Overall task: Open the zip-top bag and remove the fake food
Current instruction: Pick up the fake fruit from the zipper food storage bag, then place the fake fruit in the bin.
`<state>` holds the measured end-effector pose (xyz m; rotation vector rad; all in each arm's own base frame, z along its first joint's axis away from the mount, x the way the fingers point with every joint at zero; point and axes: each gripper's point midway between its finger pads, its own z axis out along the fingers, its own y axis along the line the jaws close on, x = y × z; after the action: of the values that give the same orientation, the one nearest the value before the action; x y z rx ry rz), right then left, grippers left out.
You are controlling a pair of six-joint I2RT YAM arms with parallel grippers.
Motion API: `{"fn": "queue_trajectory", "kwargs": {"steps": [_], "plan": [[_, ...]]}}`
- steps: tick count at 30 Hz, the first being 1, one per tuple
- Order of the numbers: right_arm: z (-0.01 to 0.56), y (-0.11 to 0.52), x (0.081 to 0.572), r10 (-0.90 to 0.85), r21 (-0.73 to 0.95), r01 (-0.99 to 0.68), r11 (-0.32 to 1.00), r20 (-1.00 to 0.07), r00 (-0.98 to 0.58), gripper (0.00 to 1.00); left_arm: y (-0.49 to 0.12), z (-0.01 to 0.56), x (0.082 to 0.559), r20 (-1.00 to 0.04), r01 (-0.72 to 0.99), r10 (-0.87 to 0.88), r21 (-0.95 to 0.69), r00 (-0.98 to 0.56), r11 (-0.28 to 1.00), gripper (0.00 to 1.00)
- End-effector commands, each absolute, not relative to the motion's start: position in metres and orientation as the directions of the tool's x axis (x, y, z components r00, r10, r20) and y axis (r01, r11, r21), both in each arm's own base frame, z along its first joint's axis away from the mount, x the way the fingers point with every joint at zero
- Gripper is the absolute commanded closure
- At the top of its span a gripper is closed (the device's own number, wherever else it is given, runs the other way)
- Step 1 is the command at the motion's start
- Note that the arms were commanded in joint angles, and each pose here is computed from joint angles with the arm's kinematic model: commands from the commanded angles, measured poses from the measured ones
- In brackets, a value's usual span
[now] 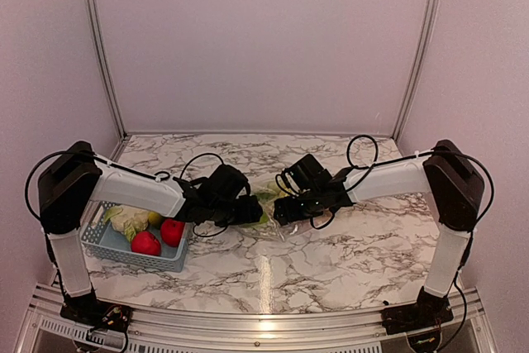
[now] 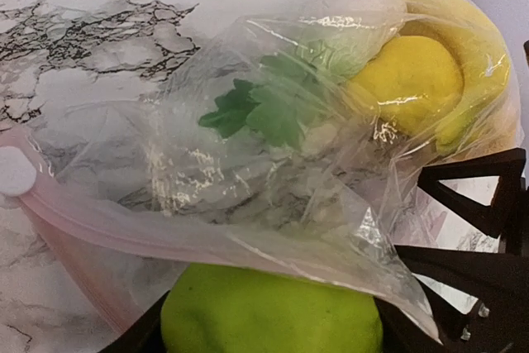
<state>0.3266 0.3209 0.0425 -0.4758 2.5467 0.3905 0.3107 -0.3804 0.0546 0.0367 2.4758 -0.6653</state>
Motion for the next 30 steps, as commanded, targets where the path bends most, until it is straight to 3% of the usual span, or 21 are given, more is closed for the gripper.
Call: {"fn": "queue_trajectory", "kwargs": {"steps": [1,18,30], "plan": [[0.043,0.32,0.325,-0.254,0.17,-0.4,0.901,-0.542,-0.801,0.17,-0.371,0.077,0.307,-0.564,0.18,-0.114,-0.439,-0.818,0.88,0.41],[0.103,0.325,0.331,-0.188,0.217,-0.407,0.887,-0.636,-0.749,0.16,-0.311,0.119,0.291,-0.619,0.104,-0.183,-0.399,-0.764,0.911,0.41],[0.112,0.326,0.329,-0.184,0.231,-0.422,0.876,-0.649,-0.738,0.16,-0.236,0.148,0.278,-0.672,-0.091,-0.309,-0.339,-0.673,0.936,0.41]]}}
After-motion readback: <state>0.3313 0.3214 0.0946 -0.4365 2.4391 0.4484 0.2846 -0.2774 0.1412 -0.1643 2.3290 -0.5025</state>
